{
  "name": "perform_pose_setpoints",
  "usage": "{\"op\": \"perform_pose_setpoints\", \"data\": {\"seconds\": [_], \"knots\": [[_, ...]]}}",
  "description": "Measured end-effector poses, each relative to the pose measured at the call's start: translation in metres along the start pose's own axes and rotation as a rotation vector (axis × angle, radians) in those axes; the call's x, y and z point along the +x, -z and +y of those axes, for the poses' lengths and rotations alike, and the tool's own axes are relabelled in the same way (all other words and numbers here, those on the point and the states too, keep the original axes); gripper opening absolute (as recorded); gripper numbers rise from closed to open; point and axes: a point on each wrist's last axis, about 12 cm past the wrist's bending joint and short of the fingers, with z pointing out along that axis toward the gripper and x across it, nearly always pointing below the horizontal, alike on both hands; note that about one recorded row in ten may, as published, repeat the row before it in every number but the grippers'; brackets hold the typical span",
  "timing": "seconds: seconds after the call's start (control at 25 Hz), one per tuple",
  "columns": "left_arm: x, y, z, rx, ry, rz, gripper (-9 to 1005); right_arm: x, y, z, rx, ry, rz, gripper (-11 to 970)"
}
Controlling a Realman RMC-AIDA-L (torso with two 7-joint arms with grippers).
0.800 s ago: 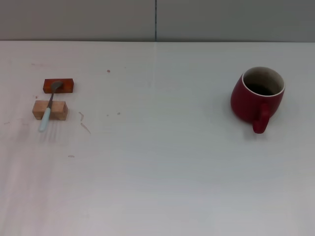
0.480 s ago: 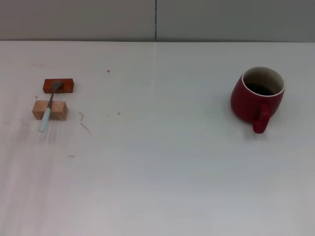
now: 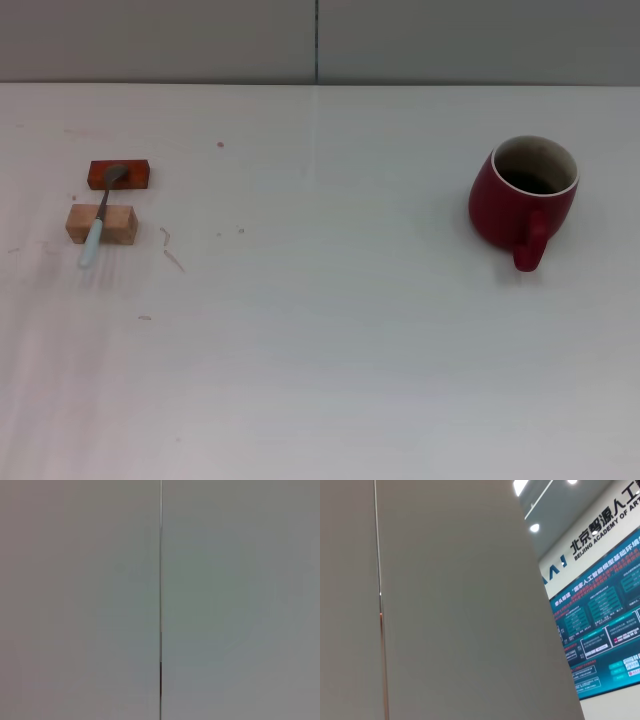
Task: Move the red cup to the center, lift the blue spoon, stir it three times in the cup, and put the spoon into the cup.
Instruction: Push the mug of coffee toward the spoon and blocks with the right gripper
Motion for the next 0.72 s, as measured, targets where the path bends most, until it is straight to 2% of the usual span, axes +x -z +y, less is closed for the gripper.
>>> {"op": "perform_pose_setpoints", "data": {"seconds": [0.12,0.32,0.52,0.64,0.72], "knots": [[0.0,0.0,0.0,0.001,0.0,-0.001,835,0.005,-0.005,-0.001,-0.014,0.013,0.029,509],[0.0,-0.001,0.0,0.002,0.0,-0.001,835,0.012,-0.014,0.002,-0.028,0.012,0.068,274],[0.0,-0.001,0.0,0.002,0.0,0.0,835,0.025,-0.032,0.006,-0.053,0.031,0.13,135],[0.0,0.0,0.0,0.002,-0.001,0.0,836,0.039,-0.053,0.013,-0.084,0.048,0.205,51],[0.0,0.0,0.0,0.001,-0.001,0.001,836,0.043,-0.059,0.016,-0.092,0.051,0.221,30]]}}
